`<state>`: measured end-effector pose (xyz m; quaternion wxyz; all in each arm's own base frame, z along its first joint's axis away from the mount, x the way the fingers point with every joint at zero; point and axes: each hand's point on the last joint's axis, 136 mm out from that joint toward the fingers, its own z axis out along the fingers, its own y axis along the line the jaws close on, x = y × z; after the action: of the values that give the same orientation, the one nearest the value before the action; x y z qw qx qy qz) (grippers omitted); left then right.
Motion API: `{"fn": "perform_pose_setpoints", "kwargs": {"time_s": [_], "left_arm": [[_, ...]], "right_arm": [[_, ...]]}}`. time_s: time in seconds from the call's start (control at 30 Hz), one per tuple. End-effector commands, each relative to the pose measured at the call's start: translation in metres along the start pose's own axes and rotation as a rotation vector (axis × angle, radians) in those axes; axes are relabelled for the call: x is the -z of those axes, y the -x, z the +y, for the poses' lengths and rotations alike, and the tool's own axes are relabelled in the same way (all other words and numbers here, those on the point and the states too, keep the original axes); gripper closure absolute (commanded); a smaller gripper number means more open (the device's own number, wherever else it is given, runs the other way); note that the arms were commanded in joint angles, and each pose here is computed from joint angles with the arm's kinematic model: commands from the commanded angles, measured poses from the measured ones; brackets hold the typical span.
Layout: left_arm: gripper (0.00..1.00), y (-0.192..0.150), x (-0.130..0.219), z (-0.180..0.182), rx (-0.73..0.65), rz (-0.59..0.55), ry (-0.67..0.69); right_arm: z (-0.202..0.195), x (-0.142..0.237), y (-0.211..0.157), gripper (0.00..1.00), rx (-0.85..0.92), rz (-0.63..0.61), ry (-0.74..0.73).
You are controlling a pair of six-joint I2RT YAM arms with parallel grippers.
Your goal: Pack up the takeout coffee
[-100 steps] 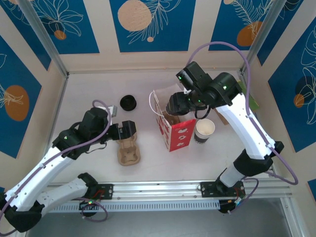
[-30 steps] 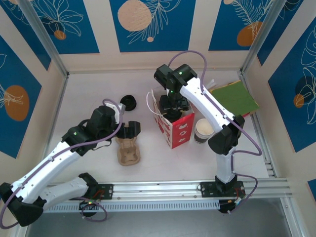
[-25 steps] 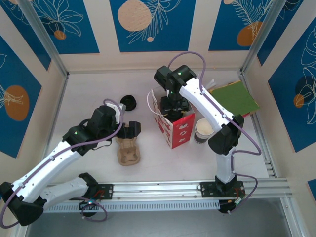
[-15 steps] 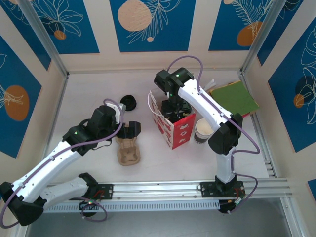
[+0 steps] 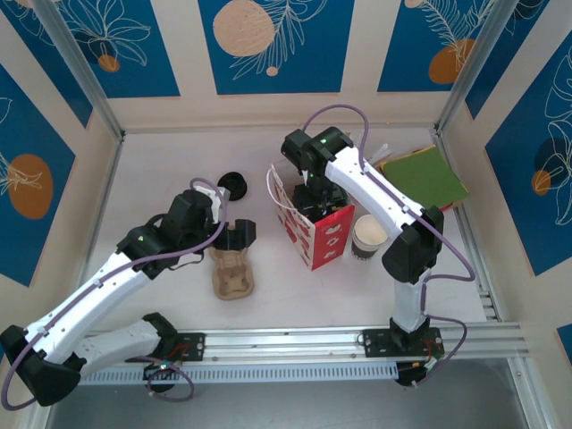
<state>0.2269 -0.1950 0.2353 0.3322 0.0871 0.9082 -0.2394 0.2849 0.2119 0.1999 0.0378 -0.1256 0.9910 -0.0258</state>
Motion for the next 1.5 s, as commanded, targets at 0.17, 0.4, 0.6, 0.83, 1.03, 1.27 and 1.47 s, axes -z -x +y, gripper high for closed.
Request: {"fn": "perform_pose_setpoints", "kwargs": {"time_s": [0.17,0.4,0.6,0.83,1.03,1.27,1.47], "left_arm": [[0.0,0.01,0.004,-0.005,0.009,-0.027,-0.021],[0.0,0.01,0.005,-0.005,0.014,-0.031,-0.019],[0.0,0.01,0.004,-0.005,0.016,-0.029,-0.018],[0.0,0.01,0.003,-0.005,0.018,-0.025,-0.02],[0.0,0.009,0.002,-0.005,0.018,-0.022,-0.019],[0.0,0.007,-0.003,-0.009,0.024,0.0,-0.036],[0.0,0.006,-0.006,-0.016,0.029,0.017,-0.071]], "right_arm": [[0.003,-0.003,0.005,0.32,0.025,-0.009,0.024],[0.005,-0.01,0.006,0.32,0.033,0.001,0.019],[0.004,-0.015,0.005,0.32,0.041,0.009,0.011],[0.003,-0.021,0.005,0.32,0.046,0.016,0.009],[0.003,-0.023,0.006,0.32,0.043,0.016,0.012],[0.003,-0.027,0.007,0.32,0.043,0.018,0.016],[0.004,-0.028,0.009,0.32,0.044,0.014,0.026]]}}
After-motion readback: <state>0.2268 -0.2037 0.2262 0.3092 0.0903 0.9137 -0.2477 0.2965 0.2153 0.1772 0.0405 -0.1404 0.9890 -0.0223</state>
